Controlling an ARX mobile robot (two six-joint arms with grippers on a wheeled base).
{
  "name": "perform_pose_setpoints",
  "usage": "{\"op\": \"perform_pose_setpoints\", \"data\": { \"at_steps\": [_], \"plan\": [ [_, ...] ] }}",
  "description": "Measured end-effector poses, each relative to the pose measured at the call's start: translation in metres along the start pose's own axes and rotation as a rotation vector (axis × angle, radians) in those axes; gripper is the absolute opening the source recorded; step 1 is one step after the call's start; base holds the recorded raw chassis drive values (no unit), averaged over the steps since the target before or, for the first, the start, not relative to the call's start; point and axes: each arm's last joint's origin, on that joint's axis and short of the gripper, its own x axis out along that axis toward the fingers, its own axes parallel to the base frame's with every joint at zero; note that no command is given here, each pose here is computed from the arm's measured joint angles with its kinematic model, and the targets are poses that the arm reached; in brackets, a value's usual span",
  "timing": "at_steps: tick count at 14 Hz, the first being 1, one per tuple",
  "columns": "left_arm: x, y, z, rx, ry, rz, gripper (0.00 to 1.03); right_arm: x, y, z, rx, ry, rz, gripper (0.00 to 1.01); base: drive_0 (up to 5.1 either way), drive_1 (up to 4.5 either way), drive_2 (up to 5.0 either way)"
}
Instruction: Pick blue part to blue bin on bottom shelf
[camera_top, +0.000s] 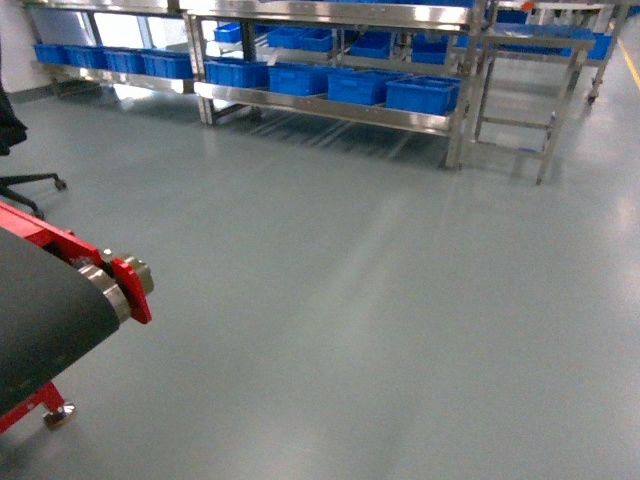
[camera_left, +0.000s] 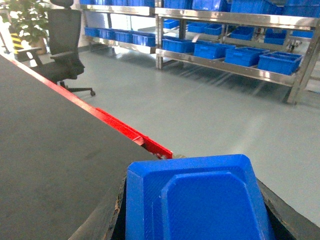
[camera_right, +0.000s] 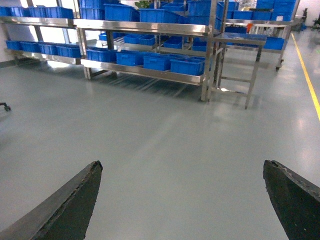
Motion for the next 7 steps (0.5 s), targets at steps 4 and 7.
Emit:
{"op": "perform_pose_setpoints", "data": {
  "at_steps": [4, 7],
  "plan": [
    [0.0000, 0.0001, -0.0002, 0.000, 0.001, 0.000, 0.44, 0.0000, 0.0000, 0.0000, 0.000, 0.000, 0.000, 0.98, -1.6, -1.58, -1.6],
    [0.0000, -0.0001, -0.0002, 0.000, 0.001, -0.002, 0.44, 0.0000, 0.0000, 0.0000, 0.000, 0.000, 0.000, 0.98, -1.5, -1.50, -1.5]
  ]
}}
